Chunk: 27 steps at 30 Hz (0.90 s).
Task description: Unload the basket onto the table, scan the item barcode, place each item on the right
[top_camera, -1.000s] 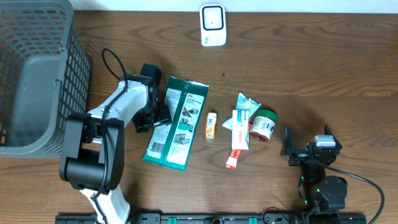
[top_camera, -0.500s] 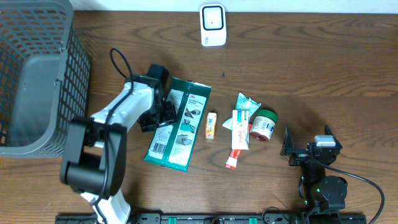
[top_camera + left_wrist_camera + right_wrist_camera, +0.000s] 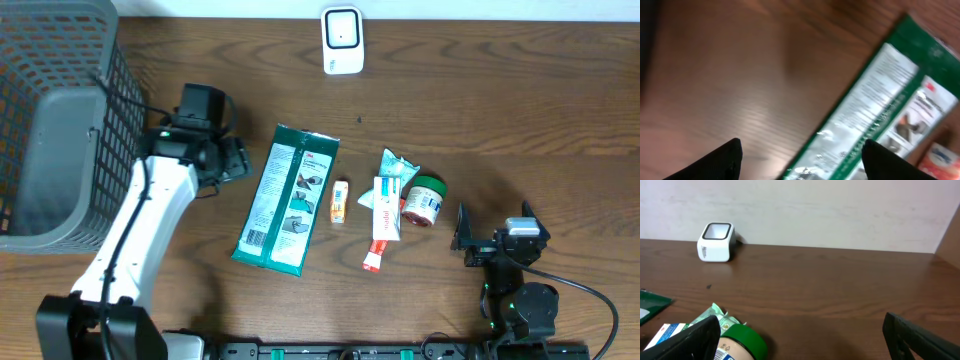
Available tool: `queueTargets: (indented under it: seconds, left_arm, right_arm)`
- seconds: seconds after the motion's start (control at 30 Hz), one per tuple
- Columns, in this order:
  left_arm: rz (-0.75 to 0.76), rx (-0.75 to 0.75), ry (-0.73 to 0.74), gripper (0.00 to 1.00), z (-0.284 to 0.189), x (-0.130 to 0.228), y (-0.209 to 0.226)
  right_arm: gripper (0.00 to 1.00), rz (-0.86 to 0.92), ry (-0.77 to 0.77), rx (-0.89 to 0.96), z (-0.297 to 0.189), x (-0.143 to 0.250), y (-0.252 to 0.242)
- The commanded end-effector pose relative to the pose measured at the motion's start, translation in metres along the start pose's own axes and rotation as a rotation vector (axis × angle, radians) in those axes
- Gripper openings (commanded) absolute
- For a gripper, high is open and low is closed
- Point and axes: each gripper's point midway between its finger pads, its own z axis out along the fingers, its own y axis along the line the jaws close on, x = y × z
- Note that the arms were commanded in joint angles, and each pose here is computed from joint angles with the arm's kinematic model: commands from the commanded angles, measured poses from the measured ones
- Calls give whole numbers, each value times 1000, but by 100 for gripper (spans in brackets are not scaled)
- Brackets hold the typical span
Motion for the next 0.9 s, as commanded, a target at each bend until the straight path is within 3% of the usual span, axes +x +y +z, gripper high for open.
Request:
queueTargets:
  seconds: [0.0, 0.4, 0.53, 0.73, 0.87]
  left_arm:
    - [-74, -81, 5, 78, -4, -3, 36]
    - [-185, -181, 88, 78, -7, 7, 92]
    - [-209, -302, 71, 78, -12, 6, 120]
    - [-288, -312, 73, 78, -13, 6, 135]
    - [-275, -225, 104, 78, -10, 9, 119]
  right_arm:
    - [99, -6, 3, -3, 0, 1, 1]
    - [99, -6, 3, -3, 0, 1, 1]
    - [99, -6, 3, -3, 0, 1, 1]
    - [99, -6, 3, -3, 0, 1, 1]
    - [99, -6, 3, -3, 0, 1, 1]
